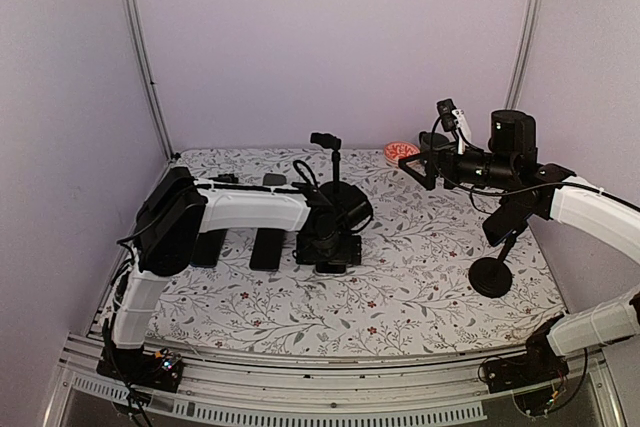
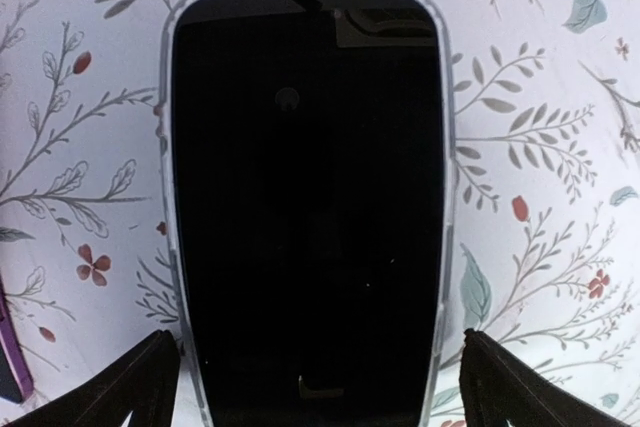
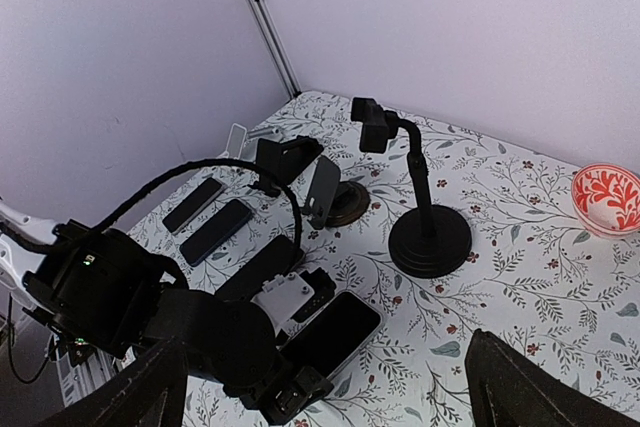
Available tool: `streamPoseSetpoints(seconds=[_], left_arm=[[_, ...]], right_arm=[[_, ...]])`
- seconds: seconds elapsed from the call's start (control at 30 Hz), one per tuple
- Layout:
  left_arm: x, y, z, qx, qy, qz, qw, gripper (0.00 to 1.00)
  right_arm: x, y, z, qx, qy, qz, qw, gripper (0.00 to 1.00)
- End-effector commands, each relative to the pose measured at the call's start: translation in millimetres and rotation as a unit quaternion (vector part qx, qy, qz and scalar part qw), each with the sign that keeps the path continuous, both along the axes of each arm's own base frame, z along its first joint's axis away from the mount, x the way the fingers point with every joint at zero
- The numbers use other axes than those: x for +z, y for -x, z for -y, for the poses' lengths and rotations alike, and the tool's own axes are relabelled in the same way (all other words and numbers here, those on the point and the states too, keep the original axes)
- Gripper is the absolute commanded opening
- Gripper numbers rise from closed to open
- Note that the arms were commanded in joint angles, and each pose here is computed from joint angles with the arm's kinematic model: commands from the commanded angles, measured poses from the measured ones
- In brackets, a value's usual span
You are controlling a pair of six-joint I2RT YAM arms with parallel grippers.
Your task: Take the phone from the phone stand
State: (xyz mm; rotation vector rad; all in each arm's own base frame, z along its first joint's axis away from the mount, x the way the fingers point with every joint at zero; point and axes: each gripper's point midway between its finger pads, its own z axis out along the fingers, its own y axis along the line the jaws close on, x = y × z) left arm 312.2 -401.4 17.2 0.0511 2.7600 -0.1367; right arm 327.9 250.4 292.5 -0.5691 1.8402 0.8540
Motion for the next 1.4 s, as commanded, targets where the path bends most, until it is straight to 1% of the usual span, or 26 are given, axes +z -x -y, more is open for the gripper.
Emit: streamPoseSetpoints(seconds=[0.0, 0.23, 0.47, 0.63, 0.73, 0.77, 0.83, 0.9, 1.0, 1.03, 1.07, 1.13, 1.27, 1.37], left_arm=[[4.4, -1.6, 4.2, -0.01, -0.004, 0.011, 1.0, 0.99], [32.5, -11.3, 9.1, -0.023, 0.02, 0.052, 0.998, 0.99], [66.9, -18.6, 14.4, -0.049, 0.043, 0.11, 0.992, 0.99], [86.5, -19.3, 13.5, -0.071, 0.062, 0.152, 0.984, 0.99], [100.7, -19.2, 12.2, -0.086, 0.081, 0.18, 0.977, 0.99], [102.7, -19.0, 11.1, -0.089, 0.084, 0.186, 0.975, 0.99], [120.8, -19.5, 9.5, -0.091, 0.099, 0.207, 0.969, 0.99], [126.6, -18.8, 8.7, -0.099, 0.101, 0.218, 0.966, 0.99], [132.5, -18.5, 8.2, -0.107, 0.107, 0.229, 0.962, 0.99], [132.7, -17.9, 7.7, -0.109, 0.109, 0.231, 0.961, 0.99], [132.8, -17.7, 7.9, -0.11, 0.111, 0.233, 0.96, 0.99], [132.8, -16.1, 10.4, -0.115, 0.122, 0.235, 0.957, 0.99], [132.0, -14.1, 15.1, -0.121, 0.138, 0.235, 0.955, 0.99], [132.2, -12.5, 17.3, -0.123, 0.149, 0.235, 0.952, 0.99]], right_arm=[[17.4, 1.9, 3.8, -0.002, -0.013, 0.019, 1.0, 0.99], [24.2, -0.6, 11.2, -0.027, -0.01, 0.019, 0.999, 0.99], [40.2, 1.2, 29.8, -0.077, -0.013, 0.023, 0.997, 0.99], [54.6, 7.5, 53.3, -0.13, 0.003, 0.014, 0.991, 0.99], [61.5, 17.8, 75.6, -0.177, 0.005, 0.003, 0.984, 0.99], [64.3, 22.9, 82.4, -0.188, 0.007, 0.002, 0.982, 0.99], [67.5, 37.4, 96.6, -0.205, 0.014, -0.004, 0.979, 0.99], [70.6, 48.5, 111.1, -0.227, 0.018, -0.011, 0.974, 0.99], [69.6, 64.4, 130.9, -0.263, 0.022, -0.05, 0.963, 0.99], [62.8, 69.7, 133.2, -0.265, 0.025, -0.068, 0.961, 0.99], [70.3, 76.9, 135.9, -0.265, 0.021, -0.073, 0.961, 0.99], [68.5, 90.7, 138.5, -0.263, 0.015, -0.104, 0.959, 0.99], [44.7, 121.5, 140.6, -0.256, 0.001, -0.192, 0.947, 0.99], [26.8, 139.9, 151.9, -0.276, 0.0, -0.234, 0.932, 0.99]])
